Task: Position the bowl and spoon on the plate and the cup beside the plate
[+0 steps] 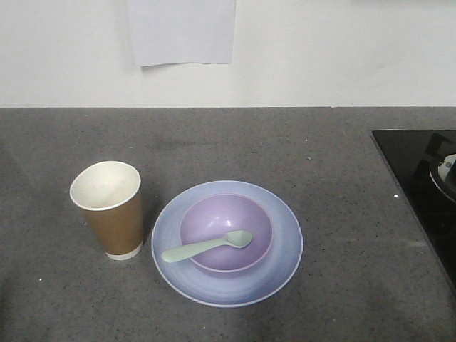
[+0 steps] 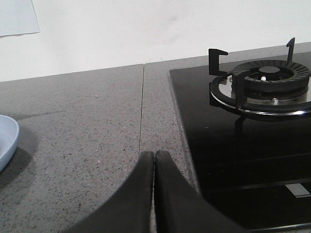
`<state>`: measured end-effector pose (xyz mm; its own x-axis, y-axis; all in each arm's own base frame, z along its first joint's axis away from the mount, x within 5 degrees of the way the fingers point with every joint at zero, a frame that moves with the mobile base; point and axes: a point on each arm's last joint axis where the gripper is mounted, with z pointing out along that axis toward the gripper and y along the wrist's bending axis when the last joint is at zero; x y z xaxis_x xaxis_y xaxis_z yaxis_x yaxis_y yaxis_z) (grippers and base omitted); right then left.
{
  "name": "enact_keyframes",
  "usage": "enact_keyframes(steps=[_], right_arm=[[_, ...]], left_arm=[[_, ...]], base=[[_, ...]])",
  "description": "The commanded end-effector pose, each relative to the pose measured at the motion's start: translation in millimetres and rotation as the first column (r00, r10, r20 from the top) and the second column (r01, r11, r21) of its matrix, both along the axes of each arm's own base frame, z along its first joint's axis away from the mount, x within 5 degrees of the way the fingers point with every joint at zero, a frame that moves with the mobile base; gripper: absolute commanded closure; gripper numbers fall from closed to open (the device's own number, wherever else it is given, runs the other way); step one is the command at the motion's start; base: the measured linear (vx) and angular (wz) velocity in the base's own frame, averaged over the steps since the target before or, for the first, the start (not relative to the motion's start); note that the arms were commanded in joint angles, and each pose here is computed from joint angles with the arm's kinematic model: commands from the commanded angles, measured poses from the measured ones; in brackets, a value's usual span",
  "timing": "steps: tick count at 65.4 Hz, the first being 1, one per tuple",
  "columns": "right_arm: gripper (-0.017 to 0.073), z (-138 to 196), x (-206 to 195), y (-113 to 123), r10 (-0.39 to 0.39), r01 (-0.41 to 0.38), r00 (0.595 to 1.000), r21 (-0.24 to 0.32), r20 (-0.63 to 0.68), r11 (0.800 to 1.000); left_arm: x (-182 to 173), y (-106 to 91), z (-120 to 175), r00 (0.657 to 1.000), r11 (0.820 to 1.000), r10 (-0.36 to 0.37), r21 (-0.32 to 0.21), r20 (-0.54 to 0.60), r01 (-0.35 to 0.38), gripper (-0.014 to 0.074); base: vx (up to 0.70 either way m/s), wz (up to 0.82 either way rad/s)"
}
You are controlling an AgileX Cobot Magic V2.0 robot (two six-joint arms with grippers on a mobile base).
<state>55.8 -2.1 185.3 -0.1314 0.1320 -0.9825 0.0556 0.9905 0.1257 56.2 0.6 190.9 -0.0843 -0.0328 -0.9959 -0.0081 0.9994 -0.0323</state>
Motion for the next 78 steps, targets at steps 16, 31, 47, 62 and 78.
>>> enact_keyframes(steps=[16, 31, 47, 62, 78], right_arm=[[0.0565, 14, 0, 0, 0.008, 0.001, 0.988, -0.056, 0.156, 0.998], [0.0565, 15, 0, 0, 0.009, 0.001, 0.987, -0.057, 0.163, 0.998], [0.0565, 18, 0, 0, 0.010, 0.001, 0.981, -0.059, 0.195, 0.998], [0.0565, 20, 0, 0, 0.012, 0.002, 0.975, -0.062, 0.220, 0.998], [0.0565, 20, 0, 0, 0.010, 0.001, 0.976, -0.049, 0.219, 0.999]], left_arm=[[0, -0.2, -3, 0.999, 1.000, 0.000, -0.012, 0.054, 0.001, 0.0600], [0, -0.2, -3, 0.999, 1.000, 0.000, -0.012, 0.054, 0.001, 0.0600], [0, -0.2, -3, 0.999, 1.000, 0.000, -0.012, 0.054, 0.001, 0.0600], [0, -0.2, -3, 0.999, 1.000, 0.000, -0.012, 0.054, 0.001, 0.0600], [0, -0.2, -3, 0.999, 1.000, 0.000, -0.012, 0.054, 0.001, 0.0600]], base=[[0.00, 0.00], [0.00, 0.00], [0.00, 0.00], [0.00, 0.00], [0.00, 0.00]])
